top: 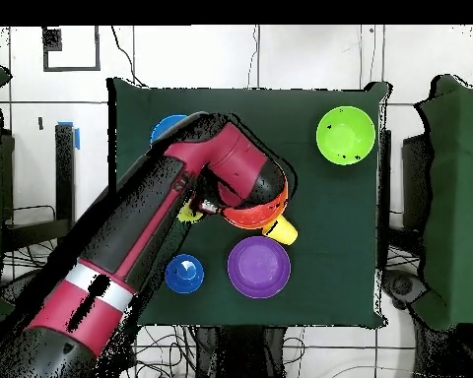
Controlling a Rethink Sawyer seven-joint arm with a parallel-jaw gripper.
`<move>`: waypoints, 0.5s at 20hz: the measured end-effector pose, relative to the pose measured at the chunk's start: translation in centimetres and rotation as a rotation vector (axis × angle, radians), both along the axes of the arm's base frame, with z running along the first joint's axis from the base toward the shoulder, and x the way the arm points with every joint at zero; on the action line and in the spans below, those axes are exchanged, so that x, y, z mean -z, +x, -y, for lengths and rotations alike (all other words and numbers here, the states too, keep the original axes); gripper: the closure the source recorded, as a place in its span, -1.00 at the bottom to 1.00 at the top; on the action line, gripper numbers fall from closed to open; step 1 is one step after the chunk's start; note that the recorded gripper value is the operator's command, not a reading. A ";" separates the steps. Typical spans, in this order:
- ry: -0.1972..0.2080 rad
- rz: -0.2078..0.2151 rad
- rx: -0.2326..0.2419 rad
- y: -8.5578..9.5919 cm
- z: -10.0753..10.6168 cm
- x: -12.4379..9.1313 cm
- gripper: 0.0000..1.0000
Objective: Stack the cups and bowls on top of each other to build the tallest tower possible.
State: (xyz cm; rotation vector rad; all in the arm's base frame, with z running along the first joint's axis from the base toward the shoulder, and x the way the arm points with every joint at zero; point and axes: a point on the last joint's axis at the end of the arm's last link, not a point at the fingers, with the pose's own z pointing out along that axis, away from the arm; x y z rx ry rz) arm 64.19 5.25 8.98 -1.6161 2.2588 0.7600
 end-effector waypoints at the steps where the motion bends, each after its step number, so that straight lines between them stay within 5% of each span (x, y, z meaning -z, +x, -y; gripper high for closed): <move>1: -0.001 0.003 0.000 -0.1 -0.5 0.1 1.00; 10: -0.012 0.085 0.040 -1.4 -6.6 2.7 1.00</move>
